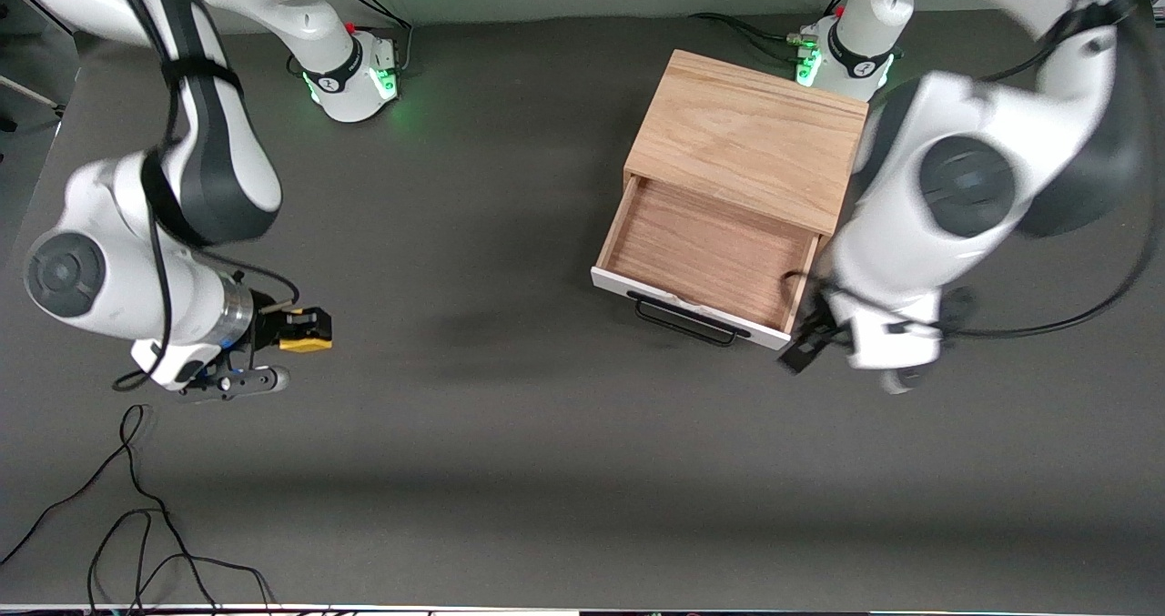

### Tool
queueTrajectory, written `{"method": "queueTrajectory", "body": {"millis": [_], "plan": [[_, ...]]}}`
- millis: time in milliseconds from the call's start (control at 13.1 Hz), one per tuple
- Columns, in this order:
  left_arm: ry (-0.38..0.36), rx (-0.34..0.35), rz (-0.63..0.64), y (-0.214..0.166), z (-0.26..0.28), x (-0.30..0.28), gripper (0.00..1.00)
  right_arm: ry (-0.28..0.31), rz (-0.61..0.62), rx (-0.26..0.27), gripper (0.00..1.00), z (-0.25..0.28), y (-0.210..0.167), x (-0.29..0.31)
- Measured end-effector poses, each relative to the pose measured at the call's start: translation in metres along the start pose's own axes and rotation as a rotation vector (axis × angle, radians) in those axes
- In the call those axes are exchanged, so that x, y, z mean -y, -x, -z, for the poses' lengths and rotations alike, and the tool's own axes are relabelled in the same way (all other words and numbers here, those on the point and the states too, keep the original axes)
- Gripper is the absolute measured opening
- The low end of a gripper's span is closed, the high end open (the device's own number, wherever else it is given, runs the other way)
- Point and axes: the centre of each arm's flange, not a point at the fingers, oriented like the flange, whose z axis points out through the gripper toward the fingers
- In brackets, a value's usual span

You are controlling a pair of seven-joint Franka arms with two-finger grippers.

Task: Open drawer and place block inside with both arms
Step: 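Lift the yellow cube with the right gripper while the left gripper withdraws, then carry the yellow cube with the right gripper over the open drawer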

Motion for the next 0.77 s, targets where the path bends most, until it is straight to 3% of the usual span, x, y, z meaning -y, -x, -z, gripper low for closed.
{"method": "queueTrajectory", "body": {"millis": [306, 612, 765], "plan": [[-0.025, 0.078, -0.224, -0.067, 0.027, 0.083, 1.0, -0.001, -0.14, -0.028, 0.55, 0.053, 0.039, 0.137], [-0.024, 0.114, -0.435, -0.1, 0.033, 0.142, 1.0, -0.023, -0.224, -0.07, 0.55, 0.049, 0.079, 0.274], [-0.02, 0.123, -0.539, -0.105, 0.034, 0.163, 1.0, -0.061, -0.274, -0.093, 0.55, 0.031, 0.09, 0.329]]}}
